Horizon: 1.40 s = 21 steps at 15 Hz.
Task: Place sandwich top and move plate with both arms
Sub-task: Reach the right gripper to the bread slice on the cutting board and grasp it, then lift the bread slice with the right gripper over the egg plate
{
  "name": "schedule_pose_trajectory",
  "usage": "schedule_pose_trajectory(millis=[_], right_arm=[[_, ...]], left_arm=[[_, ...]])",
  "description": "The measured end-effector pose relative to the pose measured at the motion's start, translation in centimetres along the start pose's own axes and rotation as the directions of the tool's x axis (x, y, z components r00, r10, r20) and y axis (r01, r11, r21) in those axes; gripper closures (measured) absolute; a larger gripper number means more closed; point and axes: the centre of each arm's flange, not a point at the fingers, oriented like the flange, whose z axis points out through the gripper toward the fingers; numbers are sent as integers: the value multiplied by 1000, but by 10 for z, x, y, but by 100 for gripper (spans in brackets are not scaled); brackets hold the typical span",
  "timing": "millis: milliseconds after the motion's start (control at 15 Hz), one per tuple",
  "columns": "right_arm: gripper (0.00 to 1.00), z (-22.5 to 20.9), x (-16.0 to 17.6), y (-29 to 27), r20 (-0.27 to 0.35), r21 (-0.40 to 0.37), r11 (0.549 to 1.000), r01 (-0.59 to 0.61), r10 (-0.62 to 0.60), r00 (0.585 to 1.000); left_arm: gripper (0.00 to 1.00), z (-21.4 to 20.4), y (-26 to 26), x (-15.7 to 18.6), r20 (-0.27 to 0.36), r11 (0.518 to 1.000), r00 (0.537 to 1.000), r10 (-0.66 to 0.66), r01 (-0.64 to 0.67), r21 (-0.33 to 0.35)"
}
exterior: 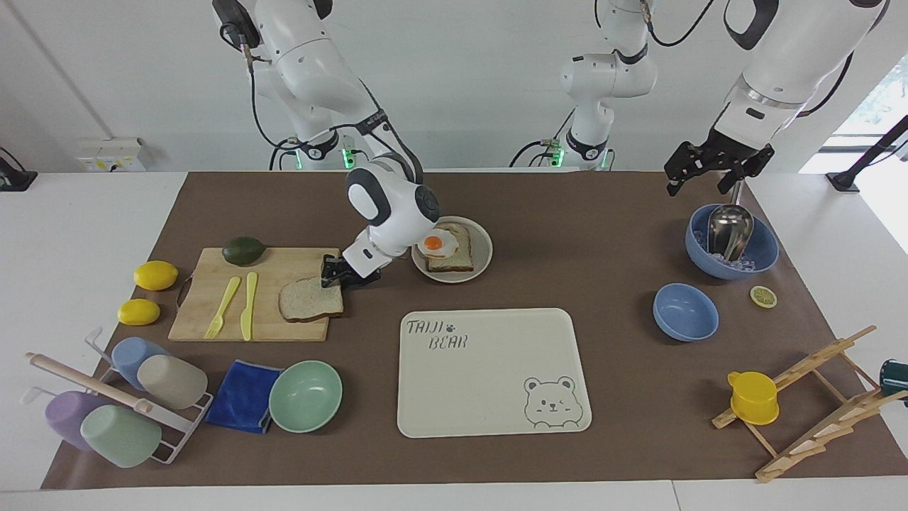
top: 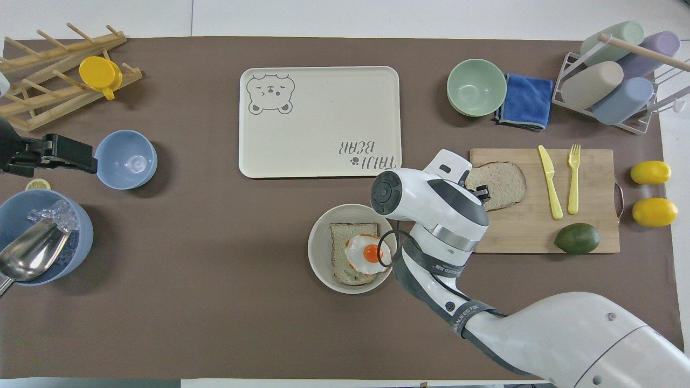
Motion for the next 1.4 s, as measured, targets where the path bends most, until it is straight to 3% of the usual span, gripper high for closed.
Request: schedule_pose_trajectory(millis=[133,467,867,1200,1400], right_arm=[[87,-5,-1,-3,-11,-1,1000,8,-8,1000],[88,-25,-3,-8,-17,-16,999,30,-30,999],[92,-123,-11,-20,3,-74,994,79,-79,997],[92,-202,-23,-61,-69,-40,993,111,-113,991],[92,-231,-43,-98,-135,7,999,42,-41,990]], left_arm=[[0,0,0,0,0,1000,1000,0,0,0],[0,0,0,0,0,1000,1000,0,0,0],[0,0,0,0,0,1000,1000,0,0,0],[0,0,0,0,0,1000,1000,0,0,0],[0,0,-4,0,0,1000,1000,-10,10,0]])
